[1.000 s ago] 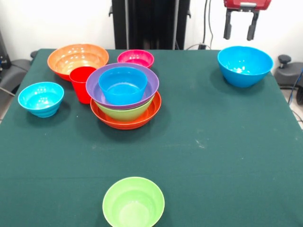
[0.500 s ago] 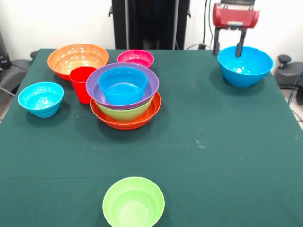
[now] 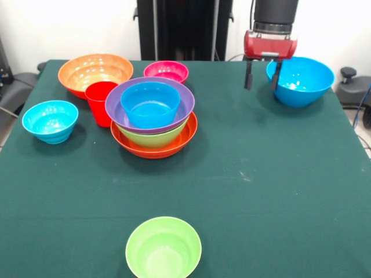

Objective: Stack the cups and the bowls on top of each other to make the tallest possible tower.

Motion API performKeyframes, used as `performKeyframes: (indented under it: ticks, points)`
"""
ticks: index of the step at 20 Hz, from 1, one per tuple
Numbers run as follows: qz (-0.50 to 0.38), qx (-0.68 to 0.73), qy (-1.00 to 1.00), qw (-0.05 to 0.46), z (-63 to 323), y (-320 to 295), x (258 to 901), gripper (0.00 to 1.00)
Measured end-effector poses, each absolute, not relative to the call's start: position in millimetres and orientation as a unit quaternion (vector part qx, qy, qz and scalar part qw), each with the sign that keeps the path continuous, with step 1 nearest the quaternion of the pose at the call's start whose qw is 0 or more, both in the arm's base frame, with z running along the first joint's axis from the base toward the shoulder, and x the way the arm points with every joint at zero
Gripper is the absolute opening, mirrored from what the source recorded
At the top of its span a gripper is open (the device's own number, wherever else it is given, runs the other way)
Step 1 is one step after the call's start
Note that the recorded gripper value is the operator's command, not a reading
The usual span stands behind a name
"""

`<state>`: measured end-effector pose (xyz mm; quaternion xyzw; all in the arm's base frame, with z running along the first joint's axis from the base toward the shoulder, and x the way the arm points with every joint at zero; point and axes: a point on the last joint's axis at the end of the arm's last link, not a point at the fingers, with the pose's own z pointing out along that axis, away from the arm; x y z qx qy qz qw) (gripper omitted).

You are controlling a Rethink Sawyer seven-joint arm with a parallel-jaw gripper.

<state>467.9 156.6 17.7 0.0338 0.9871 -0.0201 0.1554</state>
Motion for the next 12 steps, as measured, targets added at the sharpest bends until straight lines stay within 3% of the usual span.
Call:
performKeyframes:
  ticks: [12]
  points:
    - [-0.038,0.018,0.989,0.139,-12.5,145.8,441.3,1.0]
